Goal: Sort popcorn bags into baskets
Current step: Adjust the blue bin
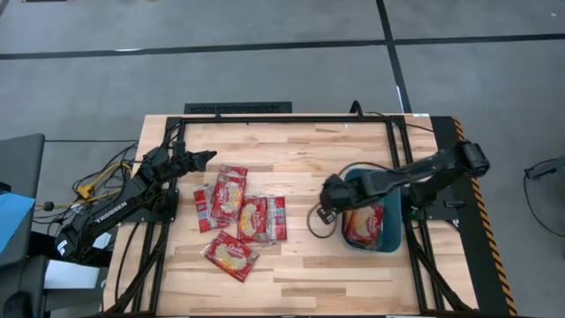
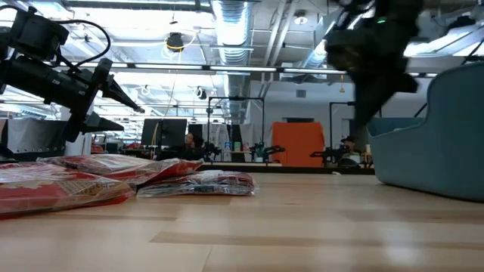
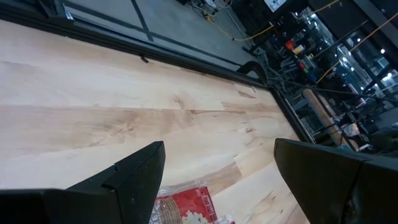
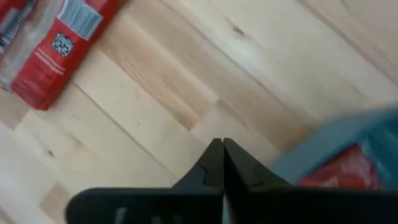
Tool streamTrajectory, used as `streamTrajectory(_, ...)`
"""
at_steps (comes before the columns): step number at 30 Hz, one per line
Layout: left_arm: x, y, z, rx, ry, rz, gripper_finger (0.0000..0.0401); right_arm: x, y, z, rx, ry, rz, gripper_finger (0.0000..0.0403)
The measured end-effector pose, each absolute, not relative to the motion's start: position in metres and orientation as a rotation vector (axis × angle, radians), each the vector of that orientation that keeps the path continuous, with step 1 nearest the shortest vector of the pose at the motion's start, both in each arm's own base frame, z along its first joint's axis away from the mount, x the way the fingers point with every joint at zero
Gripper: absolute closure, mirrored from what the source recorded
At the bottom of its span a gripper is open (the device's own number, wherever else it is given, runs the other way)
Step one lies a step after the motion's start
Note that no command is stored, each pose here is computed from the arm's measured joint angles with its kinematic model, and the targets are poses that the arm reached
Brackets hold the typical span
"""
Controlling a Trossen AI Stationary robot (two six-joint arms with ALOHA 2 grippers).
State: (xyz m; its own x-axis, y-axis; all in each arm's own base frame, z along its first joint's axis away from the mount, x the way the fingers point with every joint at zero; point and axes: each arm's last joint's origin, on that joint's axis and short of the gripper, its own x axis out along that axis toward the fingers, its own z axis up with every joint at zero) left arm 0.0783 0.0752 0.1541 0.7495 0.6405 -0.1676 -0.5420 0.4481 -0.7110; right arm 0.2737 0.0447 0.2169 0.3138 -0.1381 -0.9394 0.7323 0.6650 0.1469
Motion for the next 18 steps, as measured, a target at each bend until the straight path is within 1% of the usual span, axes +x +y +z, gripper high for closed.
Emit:
streamTrajectory(2,0.078,0.075,0.154,-0.835,-0.134,0.734,0.011,0.283,0.042,0.213,0.585,1.19,-0.621,0.0395)
streamTrajectory(4,0.078,0.075,0.154,-0.836,-0.135,0.735,0.011,0.286,0.04,0.205,0.546,1.293,-0.647,0.0387)
streamTrajectory(7,0.078,0.075,0.154,-0.837,-0.136,0.735,0.011,0.282,0.042,0.196,0.489,1.48,-0.697,0.0371)
streamTrajectory(10,0.078,0.075,0.154,-0.837,-0.136,0.736,0.011,0.273,0.049,0.191,0.433,1.613,-0.735,0.0369)
streamTrajectory(13,0.078,0.075,0.154,-0.836,-0.137,0.739,0.011,0.269,0.056,0.191,0.412,1.645,-0.726,0.0382)
streamTrajectory(16,0.078,0.075,0.154,-0.832,-0.137,0.746,0.011,0.268,0.062,0.195,0.415,1.616,-0.704,0.0392)
streamTrajectory(18,0.078,0.075,0.154,-0.831,-0.137,0.746,0.011,0.269,0.064,0.198,0.426,1.585,-0.68,0.0393)
